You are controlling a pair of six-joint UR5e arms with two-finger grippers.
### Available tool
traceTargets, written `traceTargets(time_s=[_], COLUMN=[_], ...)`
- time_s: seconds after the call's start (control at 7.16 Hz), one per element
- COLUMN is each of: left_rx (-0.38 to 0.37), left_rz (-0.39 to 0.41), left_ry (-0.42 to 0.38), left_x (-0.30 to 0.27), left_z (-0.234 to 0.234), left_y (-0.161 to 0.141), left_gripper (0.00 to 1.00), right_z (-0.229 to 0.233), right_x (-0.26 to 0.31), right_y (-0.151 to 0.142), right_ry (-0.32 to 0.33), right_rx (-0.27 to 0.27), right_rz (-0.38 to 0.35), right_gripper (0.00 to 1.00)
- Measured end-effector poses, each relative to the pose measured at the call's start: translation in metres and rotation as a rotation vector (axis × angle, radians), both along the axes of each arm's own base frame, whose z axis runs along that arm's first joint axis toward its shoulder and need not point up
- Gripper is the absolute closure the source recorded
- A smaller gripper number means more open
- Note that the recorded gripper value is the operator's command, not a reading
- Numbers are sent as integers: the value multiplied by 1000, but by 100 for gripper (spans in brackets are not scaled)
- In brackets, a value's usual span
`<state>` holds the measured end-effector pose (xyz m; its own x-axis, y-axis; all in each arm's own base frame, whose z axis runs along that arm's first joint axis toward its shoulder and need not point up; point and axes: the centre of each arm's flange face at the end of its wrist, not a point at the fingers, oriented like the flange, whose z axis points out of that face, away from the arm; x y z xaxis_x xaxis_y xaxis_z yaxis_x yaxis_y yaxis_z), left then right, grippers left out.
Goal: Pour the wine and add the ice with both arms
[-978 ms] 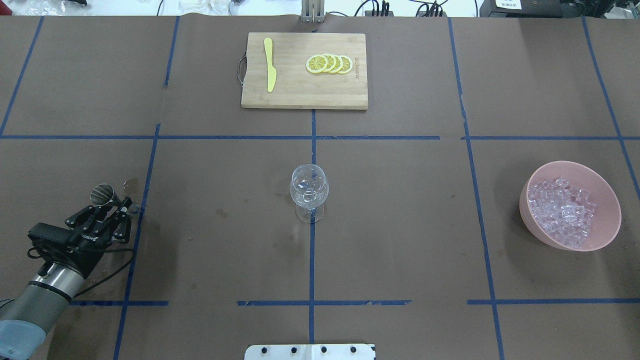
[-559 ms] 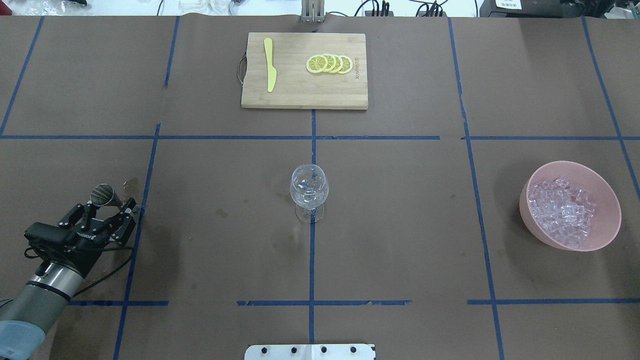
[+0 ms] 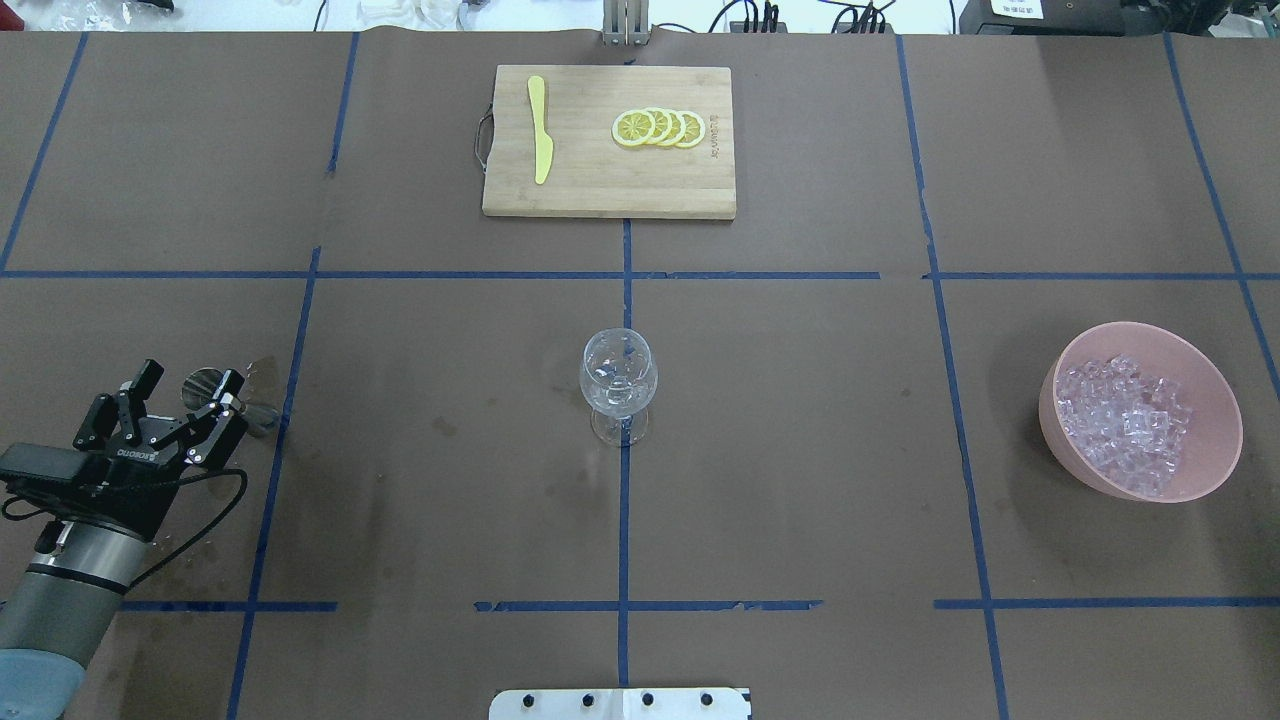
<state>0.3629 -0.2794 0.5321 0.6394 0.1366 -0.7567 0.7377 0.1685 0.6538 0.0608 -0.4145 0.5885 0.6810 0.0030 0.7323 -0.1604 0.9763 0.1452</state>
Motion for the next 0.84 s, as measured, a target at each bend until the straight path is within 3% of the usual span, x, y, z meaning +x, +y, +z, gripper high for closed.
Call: traceTargets(time_s=[0.14,0.42,0.7,0.84], left_rx=[22,105,164,162], left_rz=[-9,64,175,230], left_ry=[-1,-26,-101,-180], left_x=[-6,-22,-48,-67], left_z=[-7,-22,-20,-16], left_y=[0,-2,-37,-67], left_gripper=[1,1,1,0], right_z=[0,0,1,1], right_x=[0,0,0,0], right_y=[0,0,0,0], right_ry=[0,0,0,0], right_rx=[0,0,-1,-1], right_rz=[0,0,-1,-1], right_gripper=[0,0,0,0])
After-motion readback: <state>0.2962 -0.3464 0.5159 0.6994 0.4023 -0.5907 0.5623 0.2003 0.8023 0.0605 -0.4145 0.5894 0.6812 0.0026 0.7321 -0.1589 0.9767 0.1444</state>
